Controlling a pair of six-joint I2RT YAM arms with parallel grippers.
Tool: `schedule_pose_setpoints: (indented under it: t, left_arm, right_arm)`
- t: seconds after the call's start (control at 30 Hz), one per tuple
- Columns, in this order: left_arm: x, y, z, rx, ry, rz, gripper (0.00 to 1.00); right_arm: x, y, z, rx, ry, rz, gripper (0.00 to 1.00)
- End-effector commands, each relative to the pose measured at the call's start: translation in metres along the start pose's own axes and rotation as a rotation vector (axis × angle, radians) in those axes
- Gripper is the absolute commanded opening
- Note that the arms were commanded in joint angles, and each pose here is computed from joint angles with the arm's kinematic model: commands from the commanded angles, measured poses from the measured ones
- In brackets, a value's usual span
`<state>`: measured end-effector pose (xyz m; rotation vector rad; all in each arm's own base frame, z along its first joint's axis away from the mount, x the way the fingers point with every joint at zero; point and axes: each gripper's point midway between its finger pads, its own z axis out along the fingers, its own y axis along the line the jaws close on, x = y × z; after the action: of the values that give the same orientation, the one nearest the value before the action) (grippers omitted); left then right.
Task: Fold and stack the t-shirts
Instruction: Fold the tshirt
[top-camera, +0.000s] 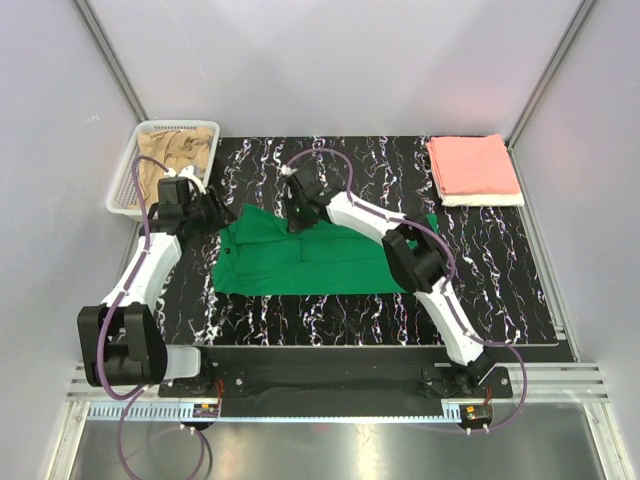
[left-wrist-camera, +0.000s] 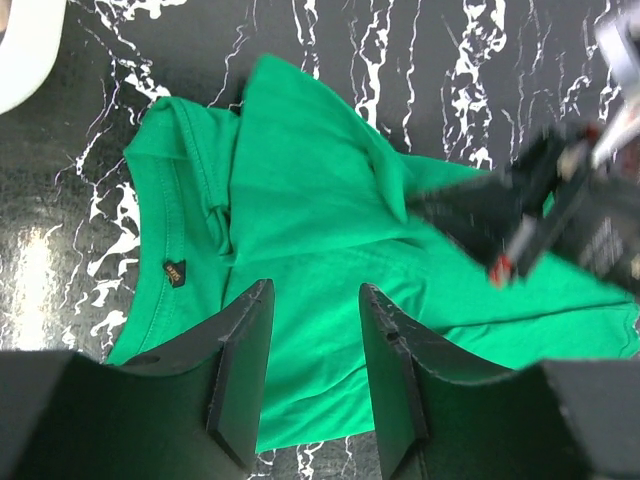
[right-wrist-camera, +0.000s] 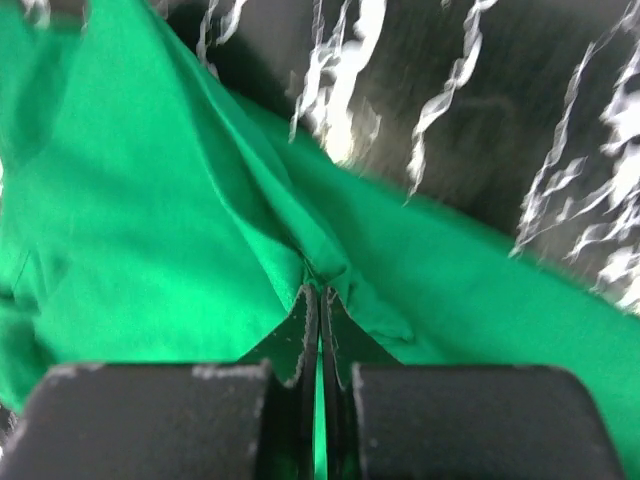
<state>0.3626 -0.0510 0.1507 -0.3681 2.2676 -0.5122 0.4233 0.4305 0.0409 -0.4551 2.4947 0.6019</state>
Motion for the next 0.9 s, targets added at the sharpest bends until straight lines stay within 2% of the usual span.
schedule_pose_setpoints:
  t: [0.0, 0.13, 0.33, 0.43, 0.7, 0.87]
  left_arm:
    - [-0.009, 0.002, -0.003, -0.012, -0.032, 0.035, 0.45]
    - [-0.003, 0.003, -0.001, -0.011, -0.003, 0.023, 0.45]
    - [0.015, 0.001, -0.001, -0.002, 0.034, 0.001, 0.46]
    - [0.024, 0.001, -0.002, -0.001, 0.043, -0.04, 0.49]
    - [0.044, -0.003, 0.0, -0.02, 0.018, -0.128, 0.56]
    - [0.054, -0.013, 0.009, 0.003, 0.02, -0.146, 0.59]
  right_arm:
    - [-0.015, 0.031, -0.046, -0.06, -0.116, -0.079, 0.0]
    - [-0.024, 0.03, -0.068, -0.067, -0.227, -0.083, 0.0]
    - [-0.023, 0.047, -0.083, -0.161, -0.251, -0.11, 0.0]
    - [-0.015, 0.056, -0.087, -0.188, -0.243, -0.117, 0.0]
    - [0.04, 0.069, -0.085, -0.243, -0.144, -0.199, 0.0]
    - [0.054, 0.066, -0.083, -0.24, -0.116, -0.222, 0.07]
